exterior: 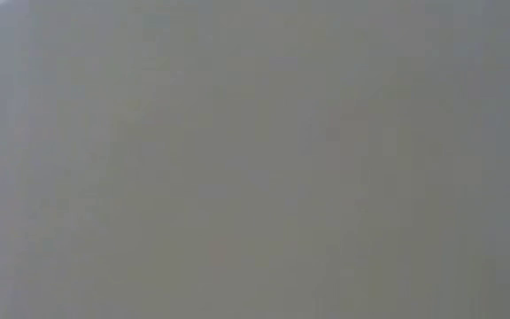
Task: Pick & Place Toothbrushes
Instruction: Put the orange toothbrush into the bottom transparent bin
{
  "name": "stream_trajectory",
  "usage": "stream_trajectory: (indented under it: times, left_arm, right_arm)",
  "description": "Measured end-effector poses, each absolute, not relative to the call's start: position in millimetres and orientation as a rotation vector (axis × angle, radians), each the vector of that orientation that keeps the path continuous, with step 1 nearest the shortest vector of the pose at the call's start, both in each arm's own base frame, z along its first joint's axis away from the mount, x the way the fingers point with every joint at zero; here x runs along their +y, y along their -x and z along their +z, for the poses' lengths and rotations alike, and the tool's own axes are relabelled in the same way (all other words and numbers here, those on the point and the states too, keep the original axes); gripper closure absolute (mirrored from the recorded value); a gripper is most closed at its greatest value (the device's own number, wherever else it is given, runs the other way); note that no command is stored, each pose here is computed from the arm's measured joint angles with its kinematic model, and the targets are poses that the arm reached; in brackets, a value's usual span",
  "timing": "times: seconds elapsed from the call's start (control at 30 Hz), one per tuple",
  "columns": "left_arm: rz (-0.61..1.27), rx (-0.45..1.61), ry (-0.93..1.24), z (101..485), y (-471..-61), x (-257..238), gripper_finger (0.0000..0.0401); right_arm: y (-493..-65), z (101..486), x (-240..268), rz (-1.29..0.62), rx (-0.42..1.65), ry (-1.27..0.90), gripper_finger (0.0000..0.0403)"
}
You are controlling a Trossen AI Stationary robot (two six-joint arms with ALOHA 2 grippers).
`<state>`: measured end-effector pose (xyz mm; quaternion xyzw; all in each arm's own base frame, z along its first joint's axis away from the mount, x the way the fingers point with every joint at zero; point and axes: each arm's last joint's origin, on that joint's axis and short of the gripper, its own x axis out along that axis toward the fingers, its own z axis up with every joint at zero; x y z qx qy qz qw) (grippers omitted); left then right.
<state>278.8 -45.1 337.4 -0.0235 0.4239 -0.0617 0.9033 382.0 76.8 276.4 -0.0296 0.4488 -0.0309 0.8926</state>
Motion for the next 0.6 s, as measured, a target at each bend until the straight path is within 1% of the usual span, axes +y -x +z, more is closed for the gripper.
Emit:
stream_trajectory:
  times: [0.13, 0.2, 0.27, 0.37, 0.47, 0.6]
  left_arm:
    - [-0.159, 0.76, 0.025, 356, -268, -47, 0.0301]
    - [-0.182, 0.688, 0.009, 361, -265, -51, 0.03]
    - [-0.213, 0.608, -0.016, 360, -262, -56, 0.03]
    - [-0.268, 0.461, -0.053, 349, -258, -66, 0.03]
    - [-0.311, 0.279, -0.101, 332, -254, -73, 0.03]
    - [-0.292, 0.061, -0.128, 309, -245, -71, 0.03]
  right_arm:
    - [-382, 276, 77, -0.064, 0.935, 0.063, 0.0382]
    - [-382, 276, 77, -0.064, 0.935, 0.063, 0.0391]
    - [-382, 276, 77, -0.063, 0.937, 0.065, 0.0391]
    - [-381, 276, 77, -0.063, 0.944, 0.066, 0.0391]
    - [-380, 276, 79, -0.059, 0.945, 0.067, 0.0379]
    - [-379, 275, 83, -0.047, 0.949, 0.076, 0.0379]
